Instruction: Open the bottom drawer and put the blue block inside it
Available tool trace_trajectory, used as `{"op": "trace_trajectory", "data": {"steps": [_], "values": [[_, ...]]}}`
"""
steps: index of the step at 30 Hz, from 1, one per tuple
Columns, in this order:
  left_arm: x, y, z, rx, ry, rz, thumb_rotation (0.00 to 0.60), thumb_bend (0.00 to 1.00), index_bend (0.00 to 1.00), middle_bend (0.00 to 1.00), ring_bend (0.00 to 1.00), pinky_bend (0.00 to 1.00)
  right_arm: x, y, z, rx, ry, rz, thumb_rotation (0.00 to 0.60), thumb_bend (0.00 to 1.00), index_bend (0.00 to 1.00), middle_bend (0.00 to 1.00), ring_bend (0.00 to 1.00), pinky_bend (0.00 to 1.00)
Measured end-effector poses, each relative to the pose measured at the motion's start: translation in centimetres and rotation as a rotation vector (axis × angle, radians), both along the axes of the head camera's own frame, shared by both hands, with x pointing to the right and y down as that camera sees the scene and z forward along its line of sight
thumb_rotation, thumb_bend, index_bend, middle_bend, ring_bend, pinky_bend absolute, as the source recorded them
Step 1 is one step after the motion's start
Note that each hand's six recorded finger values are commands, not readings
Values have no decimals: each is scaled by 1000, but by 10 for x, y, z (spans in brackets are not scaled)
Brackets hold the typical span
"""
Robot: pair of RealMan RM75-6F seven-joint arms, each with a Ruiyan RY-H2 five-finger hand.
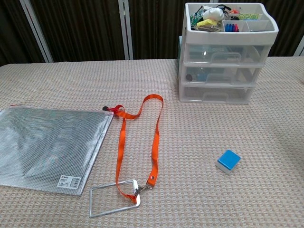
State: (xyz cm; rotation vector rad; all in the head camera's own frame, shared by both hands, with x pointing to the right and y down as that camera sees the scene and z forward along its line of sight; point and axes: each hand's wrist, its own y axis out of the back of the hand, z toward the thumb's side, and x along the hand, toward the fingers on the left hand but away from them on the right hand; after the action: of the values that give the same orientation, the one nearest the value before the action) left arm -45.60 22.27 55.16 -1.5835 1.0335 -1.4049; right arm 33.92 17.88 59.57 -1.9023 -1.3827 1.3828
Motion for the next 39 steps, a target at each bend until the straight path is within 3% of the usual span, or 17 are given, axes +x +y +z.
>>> {"op": "trace_trajectory", "data": {"steps": [9, 20, 27, 33, 39], "values": [[0, -3, -4, 52, 9, 27, 600, 115, 58, 0, 0, 0, -47, -14, 45, -197, -150, 95, 600, 417, 113, 760, 826, 787], [-3, -4, 0, 25, 7, 10, 600, 114, 58, 0, 0, 0, -96, -20, 88, -432, -381, 306, 600, 418, 118, 760, 826, 787], [-2, -5, 2, 13, 9, 5, 600, 116, 58, 0, 0, 0, -113, -39, 115, -478, -475, 447, 600, 419, 119, 760, 827, 787], [-3, -5, 3, 4, 16, -4, 600, 114, 58, 0, 0, 0, -129, -46, 130, -539, -585, 566, 600, 420, 125, 760, 826, 787], [-3, -6, 3, -4, 25, -11, 600, 114, 58, 0, 0, 0, -139, -46, 145, -588, -636, 642, 600, 424, 130, 760, 826, 787]]}}
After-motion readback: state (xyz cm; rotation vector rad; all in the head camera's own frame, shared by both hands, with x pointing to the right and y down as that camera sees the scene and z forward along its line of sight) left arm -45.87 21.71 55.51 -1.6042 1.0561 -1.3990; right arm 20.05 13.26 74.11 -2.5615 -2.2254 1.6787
